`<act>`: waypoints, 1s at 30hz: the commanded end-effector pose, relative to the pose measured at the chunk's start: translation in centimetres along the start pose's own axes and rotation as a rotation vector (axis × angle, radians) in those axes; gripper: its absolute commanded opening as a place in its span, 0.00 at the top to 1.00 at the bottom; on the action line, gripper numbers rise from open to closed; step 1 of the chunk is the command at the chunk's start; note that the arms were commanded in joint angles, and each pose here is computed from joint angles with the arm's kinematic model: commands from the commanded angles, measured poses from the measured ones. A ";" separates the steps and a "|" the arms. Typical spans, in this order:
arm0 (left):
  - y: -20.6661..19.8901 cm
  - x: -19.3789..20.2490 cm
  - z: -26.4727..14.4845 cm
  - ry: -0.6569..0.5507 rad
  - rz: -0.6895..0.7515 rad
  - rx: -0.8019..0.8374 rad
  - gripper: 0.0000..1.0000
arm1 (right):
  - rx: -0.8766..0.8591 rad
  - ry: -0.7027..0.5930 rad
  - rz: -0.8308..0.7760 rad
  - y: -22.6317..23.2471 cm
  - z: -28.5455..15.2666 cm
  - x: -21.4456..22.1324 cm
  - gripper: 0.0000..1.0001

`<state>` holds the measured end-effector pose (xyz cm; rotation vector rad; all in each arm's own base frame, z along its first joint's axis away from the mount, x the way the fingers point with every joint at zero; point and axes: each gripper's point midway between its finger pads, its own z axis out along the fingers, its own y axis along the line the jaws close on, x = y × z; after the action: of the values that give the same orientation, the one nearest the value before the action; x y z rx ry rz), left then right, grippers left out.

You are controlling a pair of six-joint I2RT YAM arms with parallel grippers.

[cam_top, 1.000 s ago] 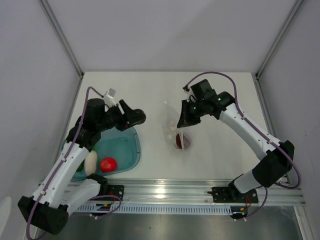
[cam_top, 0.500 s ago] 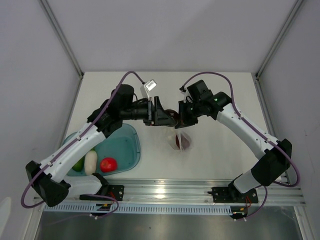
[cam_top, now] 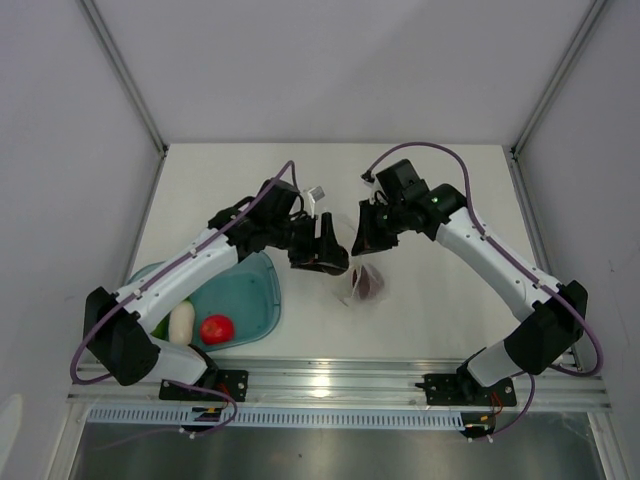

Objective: Place the food in the zip-top bag and seal the zipper
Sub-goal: Place the fake fruit in the zipper food storage bag, then pick up the fake fruit from the bin.

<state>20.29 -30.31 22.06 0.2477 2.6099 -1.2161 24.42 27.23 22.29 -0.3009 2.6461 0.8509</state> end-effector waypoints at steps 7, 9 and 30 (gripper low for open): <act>-1.4 -1.3 -2.4 -0.111 0.116 -0.005 0.01 | -0.030 -0.060 -0.006 0.9 -1.7 -1.2 1.00; -1.8 -1.6 -3.2 -0.141 0.133 -0.003 0.00 | -0.030 -0.060 -0.009 0.8 -1.6 -1.3 1.00; 14.2 1.3 -13.8 -0.443 -0.380 -0.588 0.01 | -0.043 -0.029 0.004 0.3 -0.8 -0.9 1.00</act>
<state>22.57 -13.52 23.02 -0.3940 2.4287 -0.6069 24.90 26.72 22.63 -0.2749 2.6376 0.8683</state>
